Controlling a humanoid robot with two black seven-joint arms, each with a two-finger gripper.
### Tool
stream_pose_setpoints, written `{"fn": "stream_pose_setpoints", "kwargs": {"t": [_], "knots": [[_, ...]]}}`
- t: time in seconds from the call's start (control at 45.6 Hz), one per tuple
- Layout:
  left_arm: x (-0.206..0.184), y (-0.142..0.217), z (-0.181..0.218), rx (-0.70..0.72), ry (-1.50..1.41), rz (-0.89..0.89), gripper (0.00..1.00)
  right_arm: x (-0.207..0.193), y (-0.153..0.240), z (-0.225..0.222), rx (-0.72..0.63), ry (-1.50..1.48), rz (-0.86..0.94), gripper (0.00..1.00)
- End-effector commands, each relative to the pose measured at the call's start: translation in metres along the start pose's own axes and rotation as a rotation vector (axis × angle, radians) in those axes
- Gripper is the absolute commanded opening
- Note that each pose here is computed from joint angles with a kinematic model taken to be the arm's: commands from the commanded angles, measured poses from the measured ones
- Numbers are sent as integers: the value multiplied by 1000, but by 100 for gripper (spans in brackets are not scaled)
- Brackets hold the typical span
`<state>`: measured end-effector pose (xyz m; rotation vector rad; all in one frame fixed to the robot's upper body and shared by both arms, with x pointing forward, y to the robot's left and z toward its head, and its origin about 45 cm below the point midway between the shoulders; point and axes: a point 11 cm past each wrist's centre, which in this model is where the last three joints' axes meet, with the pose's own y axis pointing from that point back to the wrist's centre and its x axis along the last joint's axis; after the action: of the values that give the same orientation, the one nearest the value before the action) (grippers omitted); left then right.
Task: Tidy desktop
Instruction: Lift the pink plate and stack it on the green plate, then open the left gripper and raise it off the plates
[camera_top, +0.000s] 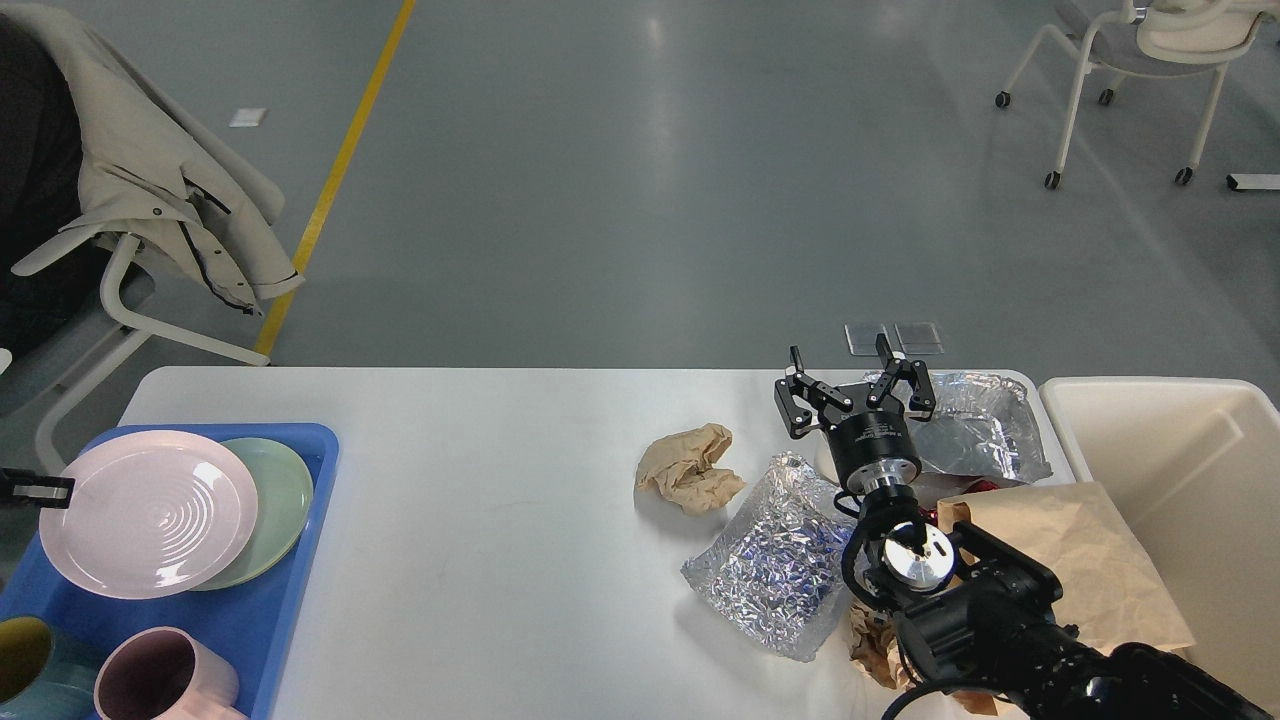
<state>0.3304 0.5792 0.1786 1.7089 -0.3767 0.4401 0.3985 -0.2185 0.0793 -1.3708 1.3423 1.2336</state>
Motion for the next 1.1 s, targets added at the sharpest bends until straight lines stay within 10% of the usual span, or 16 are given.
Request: {"fn": "stream_pose_setpoints", "kwargs": {"t": [0.0,0.636,1.074], "knots": [[13,-3,4,17,17,49,0,0,0,0,-1,0,0,100],[-14,-42,38,16,31,32,0,0,0,0,-1,-1,-1,100],[-5,-40,41,-12,57,71,60,0,0,0,-1,-1,-1,100]]}}
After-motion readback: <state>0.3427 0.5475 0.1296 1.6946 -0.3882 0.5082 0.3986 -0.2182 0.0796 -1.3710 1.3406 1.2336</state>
